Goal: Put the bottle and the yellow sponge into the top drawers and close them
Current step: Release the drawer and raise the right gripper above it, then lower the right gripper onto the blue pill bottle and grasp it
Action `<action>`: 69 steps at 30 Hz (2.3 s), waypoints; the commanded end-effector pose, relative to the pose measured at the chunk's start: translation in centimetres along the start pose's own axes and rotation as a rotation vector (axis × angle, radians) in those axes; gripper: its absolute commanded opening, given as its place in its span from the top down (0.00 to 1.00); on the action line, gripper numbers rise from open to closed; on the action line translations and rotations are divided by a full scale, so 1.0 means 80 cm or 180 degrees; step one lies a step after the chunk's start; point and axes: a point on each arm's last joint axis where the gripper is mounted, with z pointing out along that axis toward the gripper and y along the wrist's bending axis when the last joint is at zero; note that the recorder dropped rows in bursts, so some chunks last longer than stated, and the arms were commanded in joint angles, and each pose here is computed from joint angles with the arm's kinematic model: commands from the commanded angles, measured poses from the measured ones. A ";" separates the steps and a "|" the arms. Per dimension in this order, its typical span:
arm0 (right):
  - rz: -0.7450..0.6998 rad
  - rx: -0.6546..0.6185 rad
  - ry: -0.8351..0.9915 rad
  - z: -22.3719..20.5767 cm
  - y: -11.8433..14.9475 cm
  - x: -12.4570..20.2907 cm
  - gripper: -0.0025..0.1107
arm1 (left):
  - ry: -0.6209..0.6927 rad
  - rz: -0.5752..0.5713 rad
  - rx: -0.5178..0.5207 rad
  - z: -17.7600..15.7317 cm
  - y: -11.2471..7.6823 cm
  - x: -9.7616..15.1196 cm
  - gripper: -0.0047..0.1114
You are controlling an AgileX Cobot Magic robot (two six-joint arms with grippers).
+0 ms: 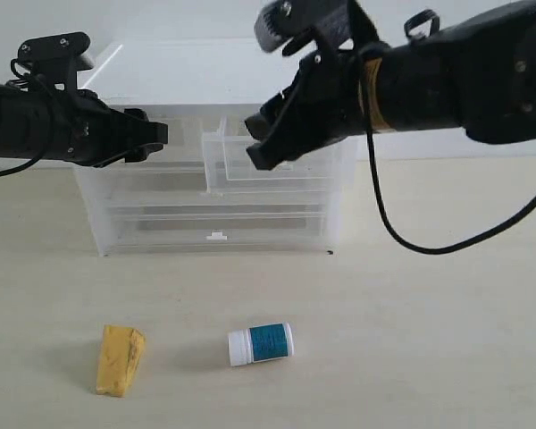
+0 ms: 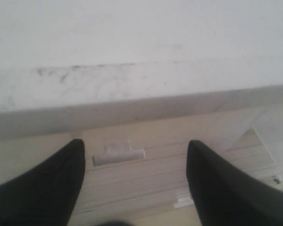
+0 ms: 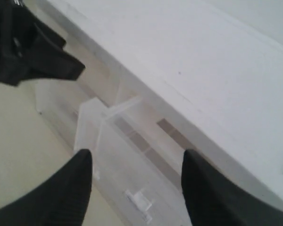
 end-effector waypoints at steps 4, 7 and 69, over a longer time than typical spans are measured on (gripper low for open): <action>-0.0446 0.0138 0.0219 0.024 -0.004 0.022 0.53 | -0.0106 0.0076 -0.0166 0.000 0.005 -0.009 0.45; -0.0636 0.0144 0.0265 0.028 -0.004 0.026 0.53 | -0.0106 0.0076 -0.0166 0.000 0.005 -0.009 0.45; -0.0497 0.0314 -0.0161 -0.059 -0.005 -0.014 0.52 | -0.0111 0.0089 -0.0185 0.000 0.006 -0.010 0.45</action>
